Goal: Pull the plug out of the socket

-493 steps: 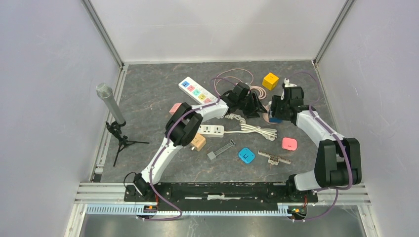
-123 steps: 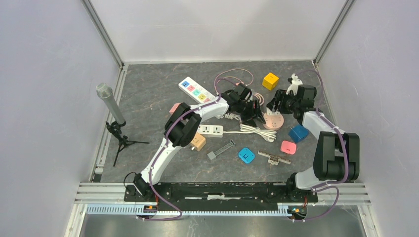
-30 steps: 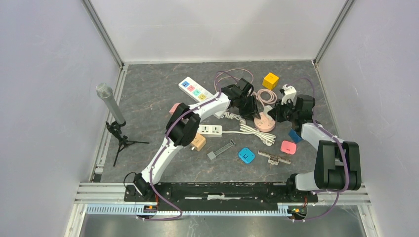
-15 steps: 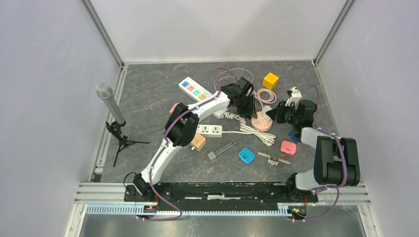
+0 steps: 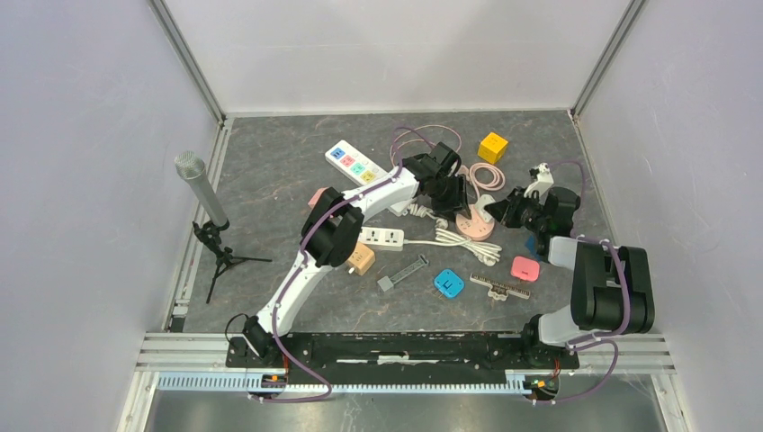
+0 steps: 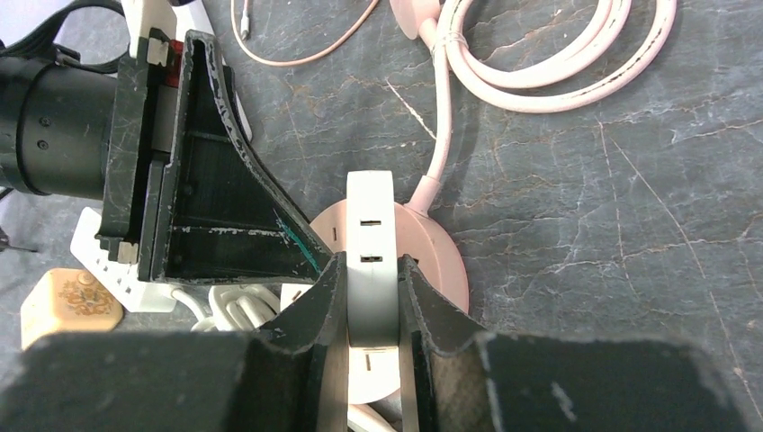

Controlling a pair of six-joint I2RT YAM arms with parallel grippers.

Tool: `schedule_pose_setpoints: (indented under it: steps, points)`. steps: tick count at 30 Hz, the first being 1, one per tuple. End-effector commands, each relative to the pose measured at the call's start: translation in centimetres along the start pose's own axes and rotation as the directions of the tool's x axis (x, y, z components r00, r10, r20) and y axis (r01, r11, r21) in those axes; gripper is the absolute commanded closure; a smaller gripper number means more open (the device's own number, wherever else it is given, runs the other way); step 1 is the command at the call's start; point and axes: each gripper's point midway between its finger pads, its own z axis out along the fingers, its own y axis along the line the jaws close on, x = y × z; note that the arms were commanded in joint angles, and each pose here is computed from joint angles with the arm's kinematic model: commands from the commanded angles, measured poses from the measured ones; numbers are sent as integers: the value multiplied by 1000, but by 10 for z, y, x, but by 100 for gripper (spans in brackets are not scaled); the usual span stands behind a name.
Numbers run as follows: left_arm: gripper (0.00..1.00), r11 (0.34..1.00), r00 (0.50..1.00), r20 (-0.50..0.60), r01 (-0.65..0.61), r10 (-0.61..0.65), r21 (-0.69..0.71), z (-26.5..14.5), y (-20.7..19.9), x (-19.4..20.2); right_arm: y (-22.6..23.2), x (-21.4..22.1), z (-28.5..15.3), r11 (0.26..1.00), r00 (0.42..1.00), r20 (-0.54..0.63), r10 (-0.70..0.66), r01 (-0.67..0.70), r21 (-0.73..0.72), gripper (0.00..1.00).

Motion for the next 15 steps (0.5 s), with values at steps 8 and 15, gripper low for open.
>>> schedule_pose_setpoints:
  steps: [8,15]
  points:
    - [51,905,948,-315,-93,-48,-415,42,135,118,61,-46,2,952,989,115,92,-54,-300,100]
    - [51,898,948,-316,-114,-30,-426,41,138,118,69,-57,-6,922,970,154,188,-120,-369,100]
